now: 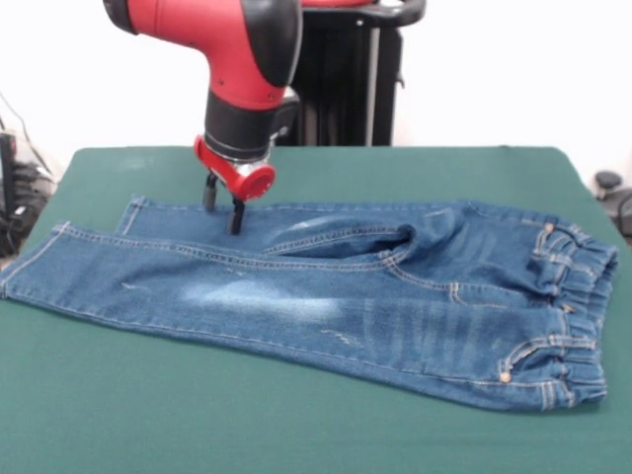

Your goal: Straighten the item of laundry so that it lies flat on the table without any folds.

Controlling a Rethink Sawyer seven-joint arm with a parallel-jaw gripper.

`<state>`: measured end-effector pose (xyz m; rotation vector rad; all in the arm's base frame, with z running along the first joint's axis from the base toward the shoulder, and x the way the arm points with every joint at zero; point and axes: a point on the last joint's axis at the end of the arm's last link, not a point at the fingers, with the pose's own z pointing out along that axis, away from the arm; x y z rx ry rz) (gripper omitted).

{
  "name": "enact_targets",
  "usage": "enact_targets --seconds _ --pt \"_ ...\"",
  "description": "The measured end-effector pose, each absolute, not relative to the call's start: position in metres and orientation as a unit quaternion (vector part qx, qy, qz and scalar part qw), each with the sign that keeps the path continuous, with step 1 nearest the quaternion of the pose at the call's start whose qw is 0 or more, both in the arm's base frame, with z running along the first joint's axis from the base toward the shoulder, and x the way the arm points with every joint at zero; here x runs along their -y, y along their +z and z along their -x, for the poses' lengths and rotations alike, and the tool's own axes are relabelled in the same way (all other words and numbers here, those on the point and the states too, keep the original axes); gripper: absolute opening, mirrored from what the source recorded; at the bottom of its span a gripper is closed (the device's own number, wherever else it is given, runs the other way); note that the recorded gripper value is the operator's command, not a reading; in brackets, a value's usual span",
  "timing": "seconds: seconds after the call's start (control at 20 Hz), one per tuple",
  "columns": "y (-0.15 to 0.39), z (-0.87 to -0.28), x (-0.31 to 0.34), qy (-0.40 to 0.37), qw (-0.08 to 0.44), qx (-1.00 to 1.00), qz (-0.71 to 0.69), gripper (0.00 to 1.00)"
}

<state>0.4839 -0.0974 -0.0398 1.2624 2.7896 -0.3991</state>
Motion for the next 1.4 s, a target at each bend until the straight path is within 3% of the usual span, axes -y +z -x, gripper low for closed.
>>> enact_targets --seconds 0.35,0.85,1.4 --pt "-0.040 -0.491 0.092 -0.161 0.012 -0.896 -0.414 1.00" --pt "-0.045 -0.491 0.077 -0.243 0.032 -0.892 -0.380 1.00" --pt "-0.050 -0.467 0.117 -0.318 0.028 -0.864 -0.390 1.00"
